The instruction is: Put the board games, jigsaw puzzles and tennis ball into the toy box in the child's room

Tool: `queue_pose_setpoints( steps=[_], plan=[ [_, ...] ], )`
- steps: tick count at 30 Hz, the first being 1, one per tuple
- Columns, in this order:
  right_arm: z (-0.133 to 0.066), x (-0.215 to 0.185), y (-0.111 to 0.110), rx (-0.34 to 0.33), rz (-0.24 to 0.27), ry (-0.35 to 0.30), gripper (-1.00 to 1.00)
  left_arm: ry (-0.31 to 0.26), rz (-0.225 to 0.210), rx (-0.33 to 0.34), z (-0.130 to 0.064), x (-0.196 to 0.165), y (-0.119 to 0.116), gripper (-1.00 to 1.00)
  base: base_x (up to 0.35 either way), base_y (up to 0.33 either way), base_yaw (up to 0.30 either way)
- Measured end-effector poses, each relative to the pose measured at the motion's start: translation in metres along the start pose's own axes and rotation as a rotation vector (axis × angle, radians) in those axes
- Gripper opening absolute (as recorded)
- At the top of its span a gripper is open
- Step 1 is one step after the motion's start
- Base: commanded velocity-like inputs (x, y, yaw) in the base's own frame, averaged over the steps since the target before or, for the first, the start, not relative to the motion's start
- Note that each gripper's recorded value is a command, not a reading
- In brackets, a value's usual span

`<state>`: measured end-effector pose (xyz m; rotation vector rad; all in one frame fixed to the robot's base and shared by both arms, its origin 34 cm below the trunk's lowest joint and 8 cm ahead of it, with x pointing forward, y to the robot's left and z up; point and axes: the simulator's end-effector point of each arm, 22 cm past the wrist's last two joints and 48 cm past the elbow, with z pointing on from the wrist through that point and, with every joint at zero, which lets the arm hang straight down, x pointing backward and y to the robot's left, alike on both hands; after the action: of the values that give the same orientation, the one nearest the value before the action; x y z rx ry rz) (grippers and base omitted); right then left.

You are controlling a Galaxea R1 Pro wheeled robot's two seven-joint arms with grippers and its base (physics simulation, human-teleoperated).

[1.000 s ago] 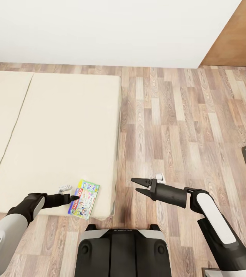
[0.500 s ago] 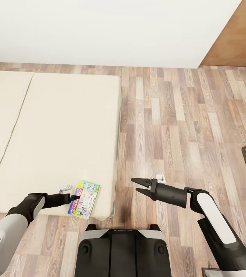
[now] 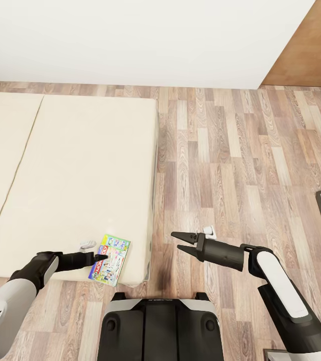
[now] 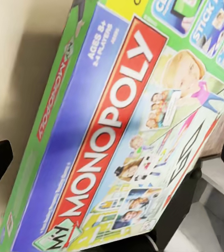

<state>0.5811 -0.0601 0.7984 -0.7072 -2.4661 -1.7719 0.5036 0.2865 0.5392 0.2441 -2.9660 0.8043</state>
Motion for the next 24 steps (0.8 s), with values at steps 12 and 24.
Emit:
queue_pose_setpoints(
  steps=[12, 24],
  plan=[
    [0.000, 0.000, 0.000, 0.000, 0.000, 0.000, 1.00, 0.012, -0.010, 0.098, -0.001, 0.003, -0.021, 1.00, 0.000, 0.000, 0.000],
    [0.000, 0.000, 0.000, -0.001, 0.000, 0.000, 1.00, 0.015, -0.013, 0.201, -0.004, 0.003, -0.044, 1.00, 0.000, 0.000, 0.000]
  ],
)
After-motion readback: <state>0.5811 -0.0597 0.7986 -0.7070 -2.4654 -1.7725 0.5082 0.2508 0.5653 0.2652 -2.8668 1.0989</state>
